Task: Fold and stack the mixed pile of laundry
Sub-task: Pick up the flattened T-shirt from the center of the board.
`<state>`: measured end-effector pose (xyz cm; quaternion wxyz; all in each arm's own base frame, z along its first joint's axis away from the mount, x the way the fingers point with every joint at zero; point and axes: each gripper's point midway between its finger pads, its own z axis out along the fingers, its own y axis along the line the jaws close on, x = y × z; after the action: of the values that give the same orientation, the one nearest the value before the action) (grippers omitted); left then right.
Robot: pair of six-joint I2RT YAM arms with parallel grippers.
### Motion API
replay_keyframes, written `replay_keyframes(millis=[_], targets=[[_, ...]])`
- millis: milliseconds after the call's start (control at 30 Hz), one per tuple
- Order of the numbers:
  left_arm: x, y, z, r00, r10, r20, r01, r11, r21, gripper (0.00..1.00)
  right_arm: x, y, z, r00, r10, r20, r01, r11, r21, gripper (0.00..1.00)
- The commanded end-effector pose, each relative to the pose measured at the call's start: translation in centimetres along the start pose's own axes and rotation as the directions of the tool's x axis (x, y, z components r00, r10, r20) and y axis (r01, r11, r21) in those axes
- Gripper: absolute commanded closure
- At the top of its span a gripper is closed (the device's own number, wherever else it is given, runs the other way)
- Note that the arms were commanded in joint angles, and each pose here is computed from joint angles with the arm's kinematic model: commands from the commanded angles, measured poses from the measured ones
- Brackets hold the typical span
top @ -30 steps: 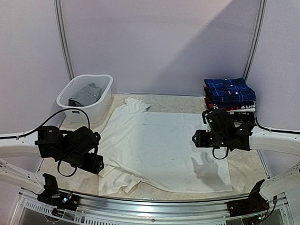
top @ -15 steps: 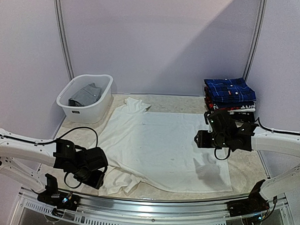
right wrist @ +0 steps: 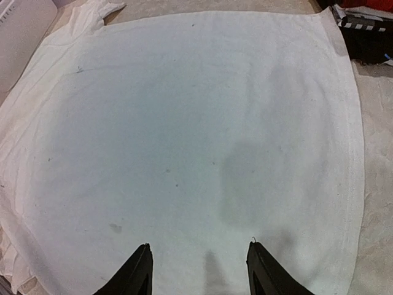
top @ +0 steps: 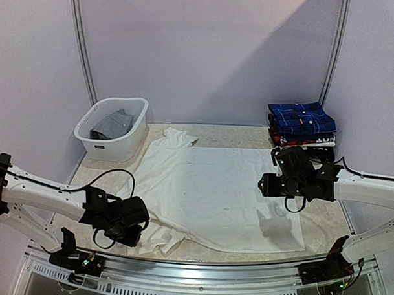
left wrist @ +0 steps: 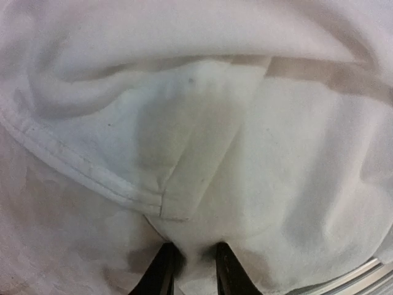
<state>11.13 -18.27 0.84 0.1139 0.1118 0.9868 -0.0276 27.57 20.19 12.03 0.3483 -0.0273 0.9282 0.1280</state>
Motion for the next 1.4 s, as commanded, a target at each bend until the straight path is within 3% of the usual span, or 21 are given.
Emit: replay_keyframes(millis=[0,67,400,567,733,933,1000,1167,1300,1367], targets=[[1.4,-0.1,1.2,0.999,-0.003,-0.036,0.004,1.0,0.02,0.88,0.3,-0.5,-0.5,1.0,0.002,0.002,-0.002,1.0,0.018,0.46],[1.3,0.0,1.0,1.0,-0.006,-0.03,0.007,1.0,0.02,1.0,0.3,-0.6,-0.6,1.0,0.002,0.002,-0.002,1.0,0.019,0.46],[-0.8,-1.6,-5.3,0.999,0.011,0.035,-0.014,0.996,0.086,1.0,0.5,-0.5,-1.1,1.0,0.008,-0.018,-0.008,1.0,0.014,0.46],[0.3,-3.7,-7.2,0.999,0.005,-0.037,0.003,0.977,0.214,1.0,1.7,-1.3,-1.4,0.997,0.019,-0.069,-0.016,0.999,0.047,0.46],[0.4,-3.9,-10.3,0.999,0.013,-0.041,-0.003,0.972,0.234,1.0,2.2,-2.3,-2.6,0.996,0.056,-0.073,-0.051,0.996,0.067,0.43],[0.6,-4.2,-13.0,0.999,-0.037,-0.032,0.045,0.942,0.332,1.0,2.9,-2.3,-5.4,0.988,0.126,-0.091,-0.126,0.992,0.008,0.27],[0.7,-4.0,-13.1,0.999,-0.043,-0.029,0.05,0.939,0.341,1.0,3.7,-2.9,-6.2,0.978,0.172,-0.114,-0.171,0.985,0.021,0.03],[0.6,-5.0,-12.2,0.999,-0.045,-0.013,0.047,0.919,0.392,1.0,6.6,-6.3,-8.3,0.95,0.254,-0.184,-0.224,0.96,0.171,0.01],[-0.4,-6.0,-11.1,0.999,-0.037,0.038,0.019,0.915,0.402,1.0,9.5,-10.1,-9.8,0.891,0.42,-0.174,-0.334,0.864,0.376,0.01],[-1.4,-6.1,-10.7,0.996,-0.03,0.083,-0.004,0.925,0.381,1.0,11.6,-10.2,-9.5,0.858,0.459,-0.231,-0.348,0.851,0.394,0.01]])
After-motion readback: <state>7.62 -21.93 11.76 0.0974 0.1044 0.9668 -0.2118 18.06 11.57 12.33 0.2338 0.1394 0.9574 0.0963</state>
